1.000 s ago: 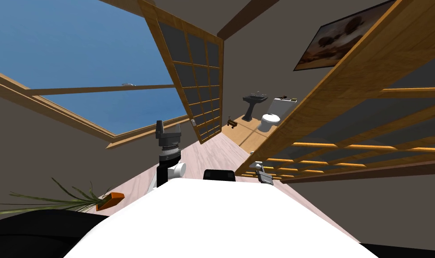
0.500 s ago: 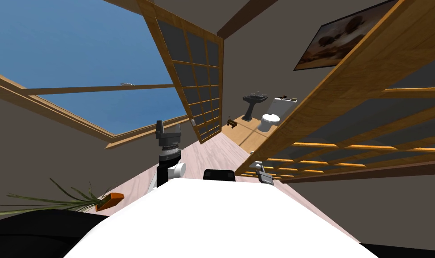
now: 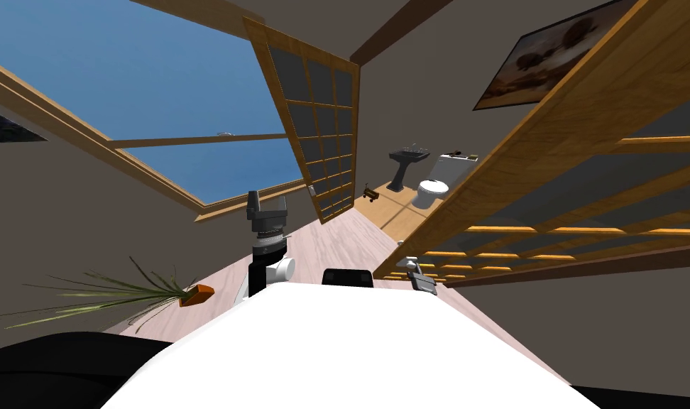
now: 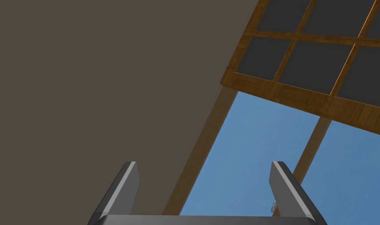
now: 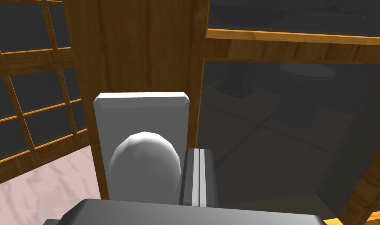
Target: Pull the door open
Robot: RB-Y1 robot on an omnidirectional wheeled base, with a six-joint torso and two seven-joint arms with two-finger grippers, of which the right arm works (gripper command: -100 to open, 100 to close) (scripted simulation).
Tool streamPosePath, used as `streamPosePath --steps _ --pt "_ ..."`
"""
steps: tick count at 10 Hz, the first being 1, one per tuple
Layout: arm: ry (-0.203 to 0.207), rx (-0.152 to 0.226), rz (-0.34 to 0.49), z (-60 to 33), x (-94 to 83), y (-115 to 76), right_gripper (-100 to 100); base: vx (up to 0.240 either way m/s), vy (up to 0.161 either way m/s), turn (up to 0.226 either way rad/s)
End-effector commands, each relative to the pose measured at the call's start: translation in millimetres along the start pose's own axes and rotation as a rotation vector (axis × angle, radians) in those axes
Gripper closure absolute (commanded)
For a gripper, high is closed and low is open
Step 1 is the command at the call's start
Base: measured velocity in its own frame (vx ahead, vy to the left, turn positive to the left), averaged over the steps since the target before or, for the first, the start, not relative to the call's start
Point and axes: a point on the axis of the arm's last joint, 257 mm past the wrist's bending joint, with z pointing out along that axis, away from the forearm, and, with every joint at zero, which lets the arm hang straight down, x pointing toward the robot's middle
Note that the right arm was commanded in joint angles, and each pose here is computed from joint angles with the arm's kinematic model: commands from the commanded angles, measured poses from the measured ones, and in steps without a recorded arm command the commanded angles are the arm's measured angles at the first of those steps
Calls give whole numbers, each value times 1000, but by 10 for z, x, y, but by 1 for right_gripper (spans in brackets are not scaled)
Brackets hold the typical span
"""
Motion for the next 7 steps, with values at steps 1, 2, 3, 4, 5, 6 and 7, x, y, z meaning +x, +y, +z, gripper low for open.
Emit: streamPosePath --steps 1,2,3,4,5,6,7 --pt "-6 35 23 -44 -29 -175 -100 -155 -14 57" --pt "-6 43 25 -53 -29 -189 -100 -117 -16 55" --pt "-6 51 27 -63 -30 -202 -100 -87 -24 45" --pt "-6 58 29 -72 -30 -214 -100 -77 -29 53" --pt "-6 65 31 -81 -31 -226 -100 -82 -30 64" --pt "-7 72 32 -90 -31 -237 -100 -82 -29 60" --pt "-7 72 32 -90 -31 -237 -100 -42 -10 5"
